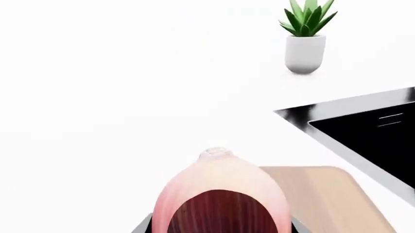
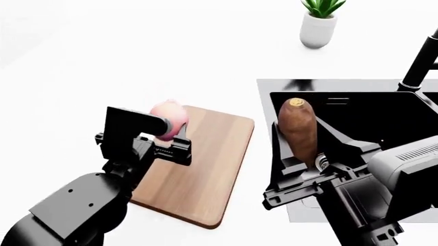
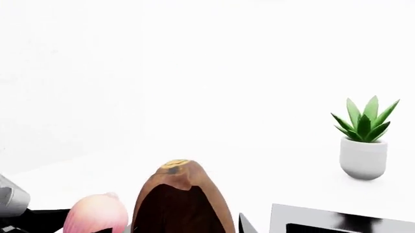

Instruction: Pick the vegetables from the sink and place them on the cutting board.

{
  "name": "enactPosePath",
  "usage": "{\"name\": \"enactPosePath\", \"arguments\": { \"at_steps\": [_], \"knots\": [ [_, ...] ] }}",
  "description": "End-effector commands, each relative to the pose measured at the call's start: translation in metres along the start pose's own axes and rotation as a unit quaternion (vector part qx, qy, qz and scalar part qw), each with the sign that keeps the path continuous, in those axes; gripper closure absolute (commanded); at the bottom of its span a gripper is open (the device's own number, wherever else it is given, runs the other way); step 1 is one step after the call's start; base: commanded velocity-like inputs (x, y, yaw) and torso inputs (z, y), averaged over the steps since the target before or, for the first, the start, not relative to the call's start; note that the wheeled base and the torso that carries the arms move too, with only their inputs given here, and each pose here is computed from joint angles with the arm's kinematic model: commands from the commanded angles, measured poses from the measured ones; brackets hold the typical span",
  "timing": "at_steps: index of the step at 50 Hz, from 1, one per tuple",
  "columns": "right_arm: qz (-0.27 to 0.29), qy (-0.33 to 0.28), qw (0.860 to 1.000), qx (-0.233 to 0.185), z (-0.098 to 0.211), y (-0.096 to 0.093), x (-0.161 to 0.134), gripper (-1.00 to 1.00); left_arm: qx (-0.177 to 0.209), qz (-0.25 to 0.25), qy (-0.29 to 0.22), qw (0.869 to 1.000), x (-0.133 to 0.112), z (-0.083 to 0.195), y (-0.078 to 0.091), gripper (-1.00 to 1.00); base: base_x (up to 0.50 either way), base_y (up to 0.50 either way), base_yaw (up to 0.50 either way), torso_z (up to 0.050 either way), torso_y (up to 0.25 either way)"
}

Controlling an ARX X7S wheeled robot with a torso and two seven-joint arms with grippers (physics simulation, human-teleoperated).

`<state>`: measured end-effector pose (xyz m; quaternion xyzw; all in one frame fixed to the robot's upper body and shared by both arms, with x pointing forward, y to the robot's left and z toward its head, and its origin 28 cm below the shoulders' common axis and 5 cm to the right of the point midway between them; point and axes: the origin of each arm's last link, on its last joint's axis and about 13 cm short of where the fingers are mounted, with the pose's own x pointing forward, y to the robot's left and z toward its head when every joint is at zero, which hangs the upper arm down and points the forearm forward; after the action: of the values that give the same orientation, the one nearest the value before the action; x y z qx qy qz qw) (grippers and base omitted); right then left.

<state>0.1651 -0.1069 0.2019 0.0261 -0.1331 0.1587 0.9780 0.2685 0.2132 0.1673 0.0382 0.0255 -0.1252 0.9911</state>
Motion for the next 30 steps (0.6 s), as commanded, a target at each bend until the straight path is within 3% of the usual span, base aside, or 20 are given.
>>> {"name": "enactPosePath", "arguments": {
  "at_steps": [1, 30],
  "knots": [
    [-0.001, -0.005, 1.0, -0.006, 0.0, -0.001, 0.001, 1.0, -0.006, 0.005, 0.018, 1.0, 0.004, -0.008, 0.001, 1.0, 0.0, 0.0, 0.0, 0.0, 0.0],
    [0.0, -0.004, 1.0, -0.001, -0.001, -0.002, 0.001, 1.0, -0.006, 0.003, 0.047, 0.999, 0.008, -0.018, 0.003, 1.0, 0.0, 0.0, 0.0, 0.001, 0.0]
  ]
}}
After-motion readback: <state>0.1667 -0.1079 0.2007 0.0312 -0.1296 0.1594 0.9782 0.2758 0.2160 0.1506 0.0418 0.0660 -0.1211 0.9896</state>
